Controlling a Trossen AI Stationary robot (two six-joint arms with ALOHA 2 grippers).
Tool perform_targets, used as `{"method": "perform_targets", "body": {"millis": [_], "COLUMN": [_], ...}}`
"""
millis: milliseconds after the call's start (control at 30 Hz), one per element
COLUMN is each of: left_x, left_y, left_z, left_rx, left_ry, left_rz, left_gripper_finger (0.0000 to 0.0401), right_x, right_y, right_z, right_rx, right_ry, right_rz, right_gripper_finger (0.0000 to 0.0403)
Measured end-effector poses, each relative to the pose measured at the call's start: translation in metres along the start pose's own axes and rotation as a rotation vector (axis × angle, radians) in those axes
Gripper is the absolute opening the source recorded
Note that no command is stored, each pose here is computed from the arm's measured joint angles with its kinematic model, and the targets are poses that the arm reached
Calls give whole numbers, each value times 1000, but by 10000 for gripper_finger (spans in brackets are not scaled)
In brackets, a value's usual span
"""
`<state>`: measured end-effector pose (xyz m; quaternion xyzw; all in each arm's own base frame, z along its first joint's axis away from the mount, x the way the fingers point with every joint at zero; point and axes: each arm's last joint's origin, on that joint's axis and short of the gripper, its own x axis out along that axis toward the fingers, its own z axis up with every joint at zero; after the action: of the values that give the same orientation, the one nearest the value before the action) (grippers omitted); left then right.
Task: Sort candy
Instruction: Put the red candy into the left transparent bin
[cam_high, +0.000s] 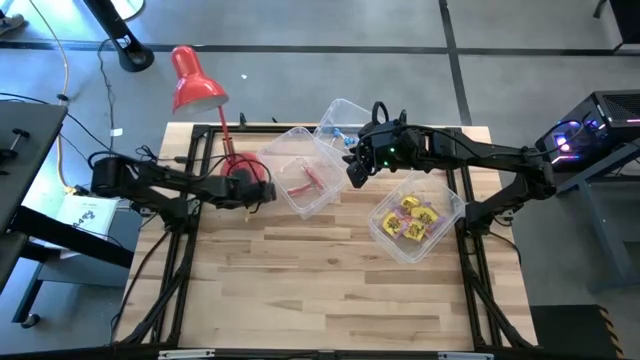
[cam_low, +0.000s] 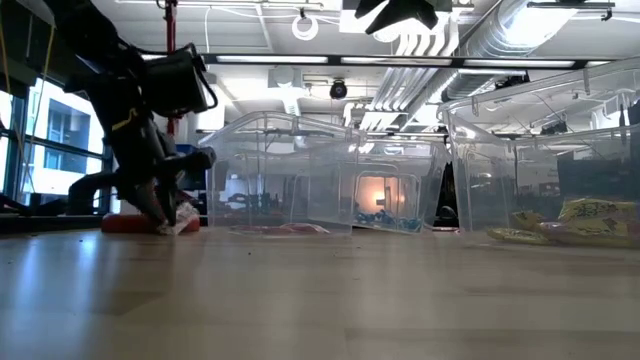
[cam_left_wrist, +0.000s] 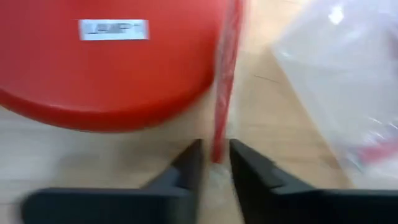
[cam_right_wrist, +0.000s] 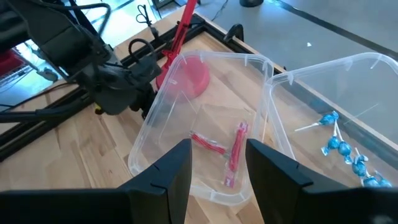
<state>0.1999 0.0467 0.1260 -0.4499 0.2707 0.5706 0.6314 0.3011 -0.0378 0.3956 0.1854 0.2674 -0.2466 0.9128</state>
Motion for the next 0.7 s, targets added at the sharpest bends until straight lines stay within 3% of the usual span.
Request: {"method": "perform_targets", "body": {"millis": [33,100,233,433,700], "left_x": [-2,-7,-21,-59,-108], "left_y": [-1,-2,-4,0,25], "left_z": [-1,-2,-3,-7,-24], "left_rx": [18,49,99,161,297], "left_ry": [0,0,25,99,529], "left_rz": [-16,-45,-115,-304,-493], "left_gripper_finger": [39,14,7,2,1], "right_x": [0,0,0,0,0], "right_y": [0,0,0,0,-1], "right_z": [0,0,0,-1,-1], "right_rx": [0,-1,-1,-3,-4], "right_ry": [1,3,4,9,8], "right_rz": [-1,-2,-3,-5,-12], "right_gripper_finger": [145,145,145,145,145]}}
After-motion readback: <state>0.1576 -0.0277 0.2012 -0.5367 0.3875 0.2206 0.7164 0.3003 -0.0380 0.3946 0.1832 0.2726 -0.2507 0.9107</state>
